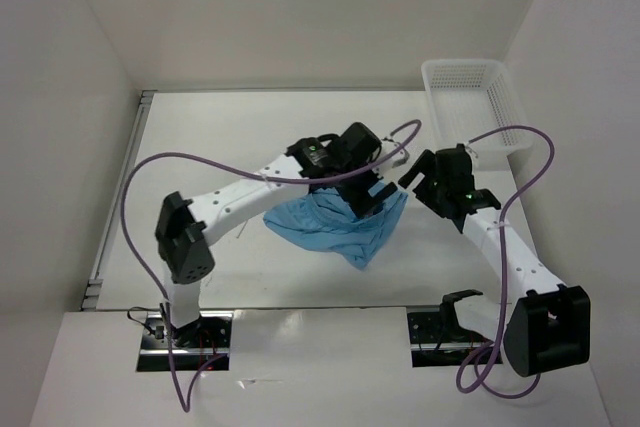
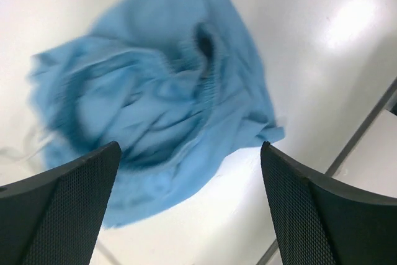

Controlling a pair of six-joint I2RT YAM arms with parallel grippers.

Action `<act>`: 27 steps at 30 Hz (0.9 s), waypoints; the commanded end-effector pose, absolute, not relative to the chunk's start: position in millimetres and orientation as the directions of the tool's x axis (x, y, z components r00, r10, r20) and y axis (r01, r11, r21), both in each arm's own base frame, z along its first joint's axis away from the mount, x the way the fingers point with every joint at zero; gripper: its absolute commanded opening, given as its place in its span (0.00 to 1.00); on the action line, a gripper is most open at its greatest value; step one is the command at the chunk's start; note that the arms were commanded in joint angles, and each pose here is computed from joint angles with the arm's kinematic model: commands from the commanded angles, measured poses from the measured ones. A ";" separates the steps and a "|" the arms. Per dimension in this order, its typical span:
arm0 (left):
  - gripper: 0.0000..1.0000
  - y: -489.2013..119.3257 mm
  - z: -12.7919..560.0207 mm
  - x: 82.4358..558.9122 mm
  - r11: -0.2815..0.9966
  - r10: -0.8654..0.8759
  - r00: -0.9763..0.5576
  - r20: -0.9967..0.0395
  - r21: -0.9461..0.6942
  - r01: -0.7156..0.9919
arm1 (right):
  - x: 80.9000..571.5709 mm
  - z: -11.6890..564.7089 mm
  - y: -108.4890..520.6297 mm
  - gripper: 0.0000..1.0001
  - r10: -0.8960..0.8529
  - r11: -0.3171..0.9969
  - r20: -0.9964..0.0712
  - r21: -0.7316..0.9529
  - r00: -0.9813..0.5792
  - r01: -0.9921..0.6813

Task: Fold and stack the shorts
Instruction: Fold the shorts

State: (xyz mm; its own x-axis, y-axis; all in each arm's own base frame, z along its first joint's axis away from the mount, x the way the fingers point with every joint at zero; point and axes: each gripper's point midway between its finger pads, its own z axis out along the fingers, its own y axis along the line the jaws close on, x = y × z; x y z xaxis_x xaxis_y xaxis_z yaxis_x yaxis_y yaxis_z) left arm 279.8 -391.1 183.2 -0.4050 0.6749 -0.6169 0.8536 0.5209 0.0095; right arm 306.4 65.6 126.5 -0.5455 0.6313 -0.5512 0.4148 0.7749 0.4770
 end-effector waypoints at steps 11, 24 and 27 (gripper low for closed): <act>1.00 -107.9 257.7 345.0 0.928 0.370 -0.606 -0.704 0.246 0.281 | 332.9 195.7 258.5 0.90 0.271 0.886 -0.665 0.455 -0.696 -0.089; 1.00 7.6 189.7 318.7 0.998 0.057 -0.733 -0.678 0.037 0.044 | 376.6 111.7 340.3 0.75 0.134 0.971 -0.651 0.236 -0.747 -0.031; 1.00 12.7 185.5 316.7 0.999 0.040 -0.740 -0.671 0.027 0.029 | 380.2 91.8 337.8 0.71 0.137 0.981 -0.629 0.191 -0.765 0.018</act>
